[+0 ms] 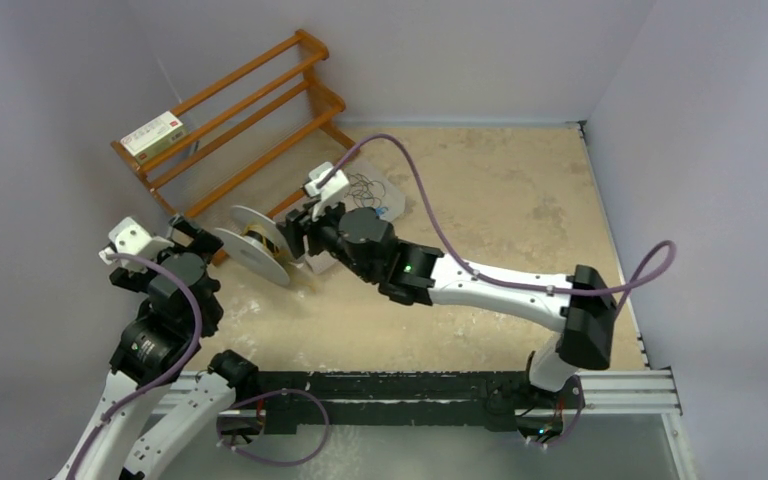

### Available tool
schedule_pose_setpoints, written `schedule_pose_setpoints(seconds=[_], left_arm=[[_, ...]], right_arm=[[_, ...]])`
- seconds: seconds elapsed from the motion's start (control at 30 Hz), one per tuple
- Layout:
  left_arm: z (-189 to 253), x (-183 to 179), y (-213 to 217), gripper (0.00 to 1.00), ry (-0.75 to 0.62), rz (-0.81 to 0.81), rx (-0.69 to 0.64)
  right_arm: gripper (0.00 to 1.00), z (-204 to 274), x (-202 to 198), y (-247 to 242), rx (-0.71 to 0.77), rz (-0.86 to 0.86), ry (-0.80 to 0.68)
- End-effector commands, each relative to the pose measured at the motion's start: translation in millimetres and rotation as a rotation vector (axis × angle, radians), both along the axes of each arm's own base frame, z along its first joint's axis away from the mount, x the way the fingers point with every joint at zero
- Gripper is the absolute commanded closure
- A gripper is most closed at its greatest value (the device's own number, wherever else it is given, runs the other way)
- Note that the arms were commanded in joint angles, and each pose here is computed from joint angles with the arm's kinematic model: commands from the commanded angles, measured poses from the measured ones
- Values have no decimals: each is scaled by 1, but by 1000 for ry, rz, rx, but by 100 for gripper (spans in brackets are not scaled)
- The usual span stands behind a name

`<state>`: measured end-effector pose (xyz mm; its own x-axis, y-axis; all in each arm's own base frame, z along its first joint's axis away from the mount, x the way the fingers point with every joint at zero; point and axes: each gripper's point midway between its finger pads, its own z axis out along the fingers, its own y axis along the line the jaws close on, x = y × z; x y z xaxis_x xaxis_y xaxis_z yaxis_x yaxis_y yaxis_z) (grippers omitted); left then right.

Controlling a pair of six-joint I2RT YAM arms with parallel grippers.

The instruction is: Wrap the cables

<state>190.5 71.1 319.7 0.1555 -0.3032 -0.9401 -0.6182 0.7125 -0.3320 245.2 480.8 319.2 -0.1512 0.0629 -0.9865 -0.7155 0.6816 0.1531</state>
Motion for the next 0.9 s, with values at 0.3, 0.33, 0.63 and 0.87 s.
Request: schedule_pose_setpoints(seconds=[0.3, 0.33, 0.63, 0.87], left_arm=[[-1, 14, -10, 10, 28, -48, 20], [-2, 14, -10, 10, 29, -49, 20], [-2, 15, -12, 10, 30, -62, 20], [-3, 17, -15, 10, 35, -79, 21]], right_arm=[[48, -68, 71, -90, -141, -50, 178], [49, -75, 75, -89, -155, -49, 190], [55, -138, 107, -65, -243, 11, 297], [52, -169, 124, -65, -248, -81, 384]])
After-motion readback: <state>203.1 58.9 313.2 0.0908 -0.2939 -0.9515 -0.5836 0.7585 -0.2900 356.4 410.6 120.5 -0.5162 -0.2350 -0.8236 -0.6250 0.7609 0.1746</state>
